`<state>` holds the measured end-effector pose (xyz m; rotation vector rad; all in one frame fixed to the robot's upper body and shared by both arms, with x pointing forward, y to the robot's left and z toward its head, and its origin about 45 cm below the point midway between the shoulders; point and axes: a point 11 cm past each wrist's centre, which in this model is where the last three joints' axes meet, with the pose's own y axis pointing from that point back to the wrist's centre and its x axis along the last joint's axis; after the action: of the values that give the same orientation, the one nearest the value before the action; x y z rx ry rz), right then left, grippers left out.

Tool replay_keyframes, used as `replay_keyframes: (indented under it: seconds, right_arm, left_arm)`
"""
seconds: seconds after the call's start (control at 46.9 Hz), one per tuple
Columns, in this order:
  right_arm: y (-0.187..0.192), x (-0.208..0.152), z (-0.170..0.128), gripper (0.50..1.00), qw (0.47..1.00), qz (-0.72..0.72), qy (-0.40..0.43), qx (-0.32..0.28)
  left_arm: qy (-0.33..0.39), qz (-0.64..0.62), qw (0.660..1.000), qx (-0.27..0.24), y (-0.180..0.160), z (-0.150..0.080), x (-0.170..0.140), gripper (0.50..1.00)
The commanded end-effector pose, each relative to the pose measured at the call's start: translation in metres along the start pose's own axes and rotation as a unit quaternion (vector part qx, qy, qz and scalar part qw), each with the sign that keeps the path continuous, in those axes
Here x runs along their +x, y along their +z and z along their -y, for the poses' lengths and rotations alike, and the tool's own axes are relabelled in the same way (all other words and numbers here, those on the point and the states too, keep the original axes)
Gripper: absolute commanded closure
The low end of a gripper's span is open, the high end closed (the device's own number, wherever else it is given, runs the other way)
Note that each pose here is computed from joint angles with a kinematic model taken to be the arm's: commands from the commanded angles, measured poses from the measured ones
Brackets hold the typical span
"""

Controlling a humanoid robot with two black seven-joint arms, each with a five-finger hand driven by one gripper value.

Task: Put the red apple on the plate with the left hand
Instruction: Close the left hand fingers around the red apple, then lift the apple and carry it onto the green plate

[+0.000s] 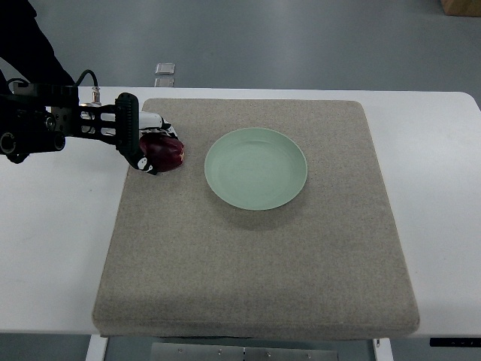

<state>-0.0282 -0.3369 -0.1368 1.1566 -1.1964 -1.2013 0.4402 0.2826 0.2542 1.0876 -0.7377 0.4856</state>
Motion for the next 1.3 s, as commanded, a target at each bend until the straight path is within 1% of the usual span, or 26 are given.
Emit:
replay_keyframes:
  seconds: [0.0,0.064,0.192,0.405,0.533,0.683,0.768,0.896,1.11,1.28]
  right_arm:
    - [0.001,0.000,0.000,0.570,1.000,0.000,0.000,-0.001]
    - [0.000,0.000,0.000,0.572,1.000,0.000,0.000,0.000]
    - [0.000,0.000,0.000,0.572,1.000,0.000,0.000,0.000]
    - [0.000,0.000,0.000,0.572,1.000,0.000,0.000,0.000]
    - [0.001,0.000,0.000,0.570,1.000,0.000,0.000,-0.001]
    - [0.000,0.000,0.000,0.572,1.000,0.000,0.000,0.000]
    - [0.000,0.000,0.000,0.570,1.000,0.000,0.000,0.000]
    - [0.000,0.000,0.000,0.570,1.000,0.000,0.000,0.000]
    - [0.000,0.000,0.000,0.572,1.000,0.000,0.000,0.000]
    - [0.000,0.000,0.000,0.570,1.000,0.000,0.000,0.000]
  left_arm:
    - [0.012,0.003,1.000,0.000,0.001,-0.001,0.006,0.922]
    - [0.021,0.005,1.000,-0.001,0.001,-0.003,0.011,0.937]
    - [0.037,0.012,0.999,-0.006,0.008,-0.007,0.028,0.937]
    - [0.046,0.014,0.998,-0.039,0.037,-0.006,0.042,0.937]
    - [0.052,0.026,0.997,-0.050,0.051,-0.006,0.051,0.937]
    - [0.043,0.041,0.995,-0.082,0.086,0.012,0.047,0.937]
    - [0.033,0.059,0.993,-0.100,0.110,0.026,0.039,0.937]
    - [0.027,0.083,0.990,-0.112,0.137,0.041,0.029,0.937]
    - [0.015,0.094,0.986,-0.137,0.166,0.051,0.019,0.932]
    - [0.010,0.095,0.986,-0.139,0.169,0.053,0.015,0.928]
